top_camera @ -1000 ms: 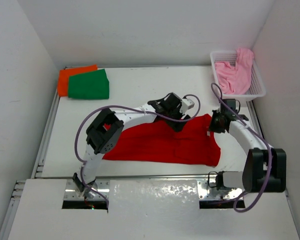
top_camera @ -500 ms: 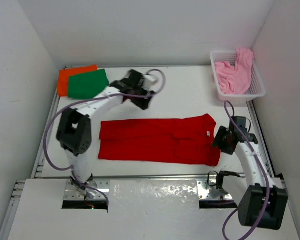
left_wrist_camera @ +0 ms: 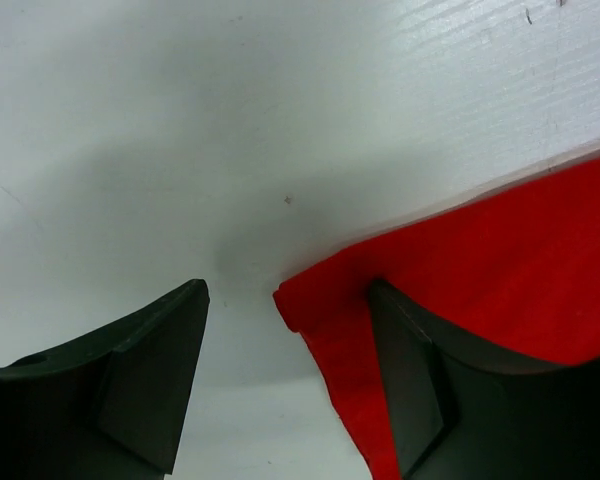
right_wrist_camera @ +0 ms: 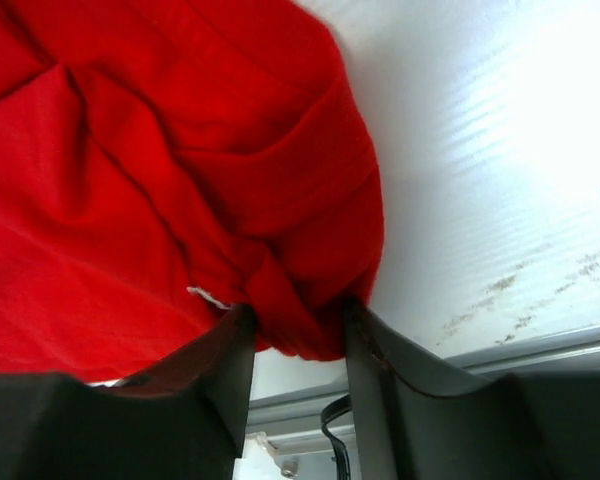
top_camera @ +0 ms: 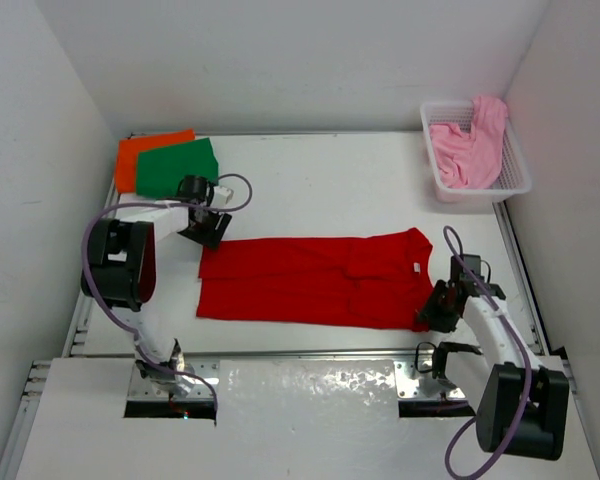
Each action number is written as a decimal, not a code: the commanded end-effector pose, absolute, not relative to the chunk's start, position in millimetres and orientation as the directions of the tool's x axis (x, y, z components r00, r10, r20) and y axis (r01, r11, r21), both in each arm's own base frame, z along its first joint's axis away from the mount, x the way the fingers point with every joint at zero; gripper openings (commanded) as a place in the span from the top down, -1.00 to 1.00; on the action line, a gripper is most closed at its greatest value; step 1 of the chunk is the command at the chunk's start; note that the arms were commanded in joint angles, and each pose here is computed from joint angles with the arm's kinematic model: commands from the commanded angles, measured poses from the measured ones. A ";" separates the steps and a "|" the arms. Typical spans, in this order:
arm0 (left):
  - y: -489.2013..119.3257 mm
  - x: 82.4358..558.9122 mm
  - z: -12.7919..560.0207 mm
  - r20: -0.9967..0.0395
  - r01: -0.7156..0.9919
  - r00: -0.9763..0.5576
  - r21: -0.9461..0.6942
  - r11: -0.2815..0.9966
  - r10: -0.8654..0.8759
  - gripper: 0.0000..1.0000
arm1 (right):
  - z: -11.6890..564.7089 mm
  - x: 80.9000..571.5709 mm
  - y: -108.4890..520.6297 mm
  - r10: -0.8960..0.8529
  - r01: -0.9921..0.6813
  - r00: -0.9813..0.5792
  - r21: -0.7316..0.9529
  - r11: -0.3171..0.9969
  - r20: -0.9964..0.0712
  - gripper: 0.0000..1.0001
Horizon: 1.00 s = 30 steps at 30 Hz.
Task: Fold and stack the t-shirts
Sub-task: Rotate the tshirt 90 degrees
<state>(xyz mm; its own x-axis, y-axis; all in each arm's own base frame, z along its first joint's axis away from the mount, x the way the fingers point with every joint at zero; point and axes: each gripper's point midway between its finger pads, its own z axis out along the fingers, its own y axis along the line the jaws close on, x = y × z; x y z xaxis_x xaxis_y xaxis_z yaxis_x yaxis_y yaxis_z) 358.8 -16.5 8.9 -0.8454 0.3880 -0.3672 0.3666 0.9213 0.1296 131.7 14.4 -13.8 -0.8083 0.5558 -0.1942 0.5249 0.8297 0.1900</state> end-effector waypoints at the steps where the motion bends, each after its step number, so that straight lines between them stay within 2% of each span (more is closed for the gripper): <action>1: -6.7 372.4 3.8 -0.420 0.360 -0.807 0.208 0.909 0.416 -0.22 | -30.6 141.4 16.4 0.588 0.548 -0.782 0.221 0.807 -0.207 0.38; 2: -6.0 367.7 0.3 -0.408 0.368 -0.810 0.204 0.907 0.420 -0.22 | -31.8 143.0 16.2 0.588 0.549 -0.782 0.220 0.806 -0.205 0.38; 4: -1.3 348.3 -12.3 -0.357 0.400 -0.819 0.204 0.894 0.448 -0.12 | -34.2 147.0 15.9 0.585 0.548 -0.788 0.215 0.808 -0.192 0.56; 8: 13.5 309.7 -26.3 -0.282 0.430 -0.829 0.229 0.873 0.482 -0.08 | -29.9 175.6 6.3 0.555 0.520 -0.799 0.197 0.831 -0.232 0.67; 9: 19.2 291.2 -34.8 -0.235 0.446 -0.836 0.234 0.864 0.496 -0.08 | -26.9 187.8 4.1 0.539 0.505 -0.809 0.193 0.841 -0.234 0.67; 15: 30.1 240.7 -39.7 -0.139 0.519 -0.819 0.237 0.821 0.557 -0.07 | -22.2 245.1 16.6 0.391 0.357 -0.888 0.175 0.918 -0.243 0.66; 18: 31.0 212.0 -36.4 -0.108 0.563 -0.799 0.215 0.798 0.592 -0.08 | -17.8 290.7 28.3 0.318 0.290 -0.910 0.140 0.947 -0.267 0.65; 20: 31.0 201.7 -34.3 -0.094 0.583 -0.788 0.202 0.787 0.608 -0.10 | -29.3 302.8 35.9 0.334 0.304 -0.912 0.155 0.940 -0.238 0.65; 21: 32.3 193.0 -33.0 -0.078 0.590 -0.787 0.196 0.783 0.612 -0.10 | -22.6 323.8 37.2 0.339 0.303 -0.902 0.167 0.938 -0.268 0.65; 22: 33.1 189.1 -32.4 -0.070 0.593 -0.786 0.195 0.781 0.614 -0.11 | -31.5 326.4 37.2 0.337 0.308 -0.911 0.150 0.939 -0.239 0.66; 23: 36.4 184.7 -30.7 -0.052 0.586 -0.794 0.200 0.785 0.606 -0.11 | -23.0 348.3 40.0 0.325 0.292 -0.905 0.156 0.944 -0.274 0.66; 30: 29.8 180.6 -20.1 -0.072 0.597 -0.786 0.164 0.785 0.613 -0.17 | -21.4 417.8 46.2 0.269 0.242 -0.909 0.121 0.963 -0.318 0.66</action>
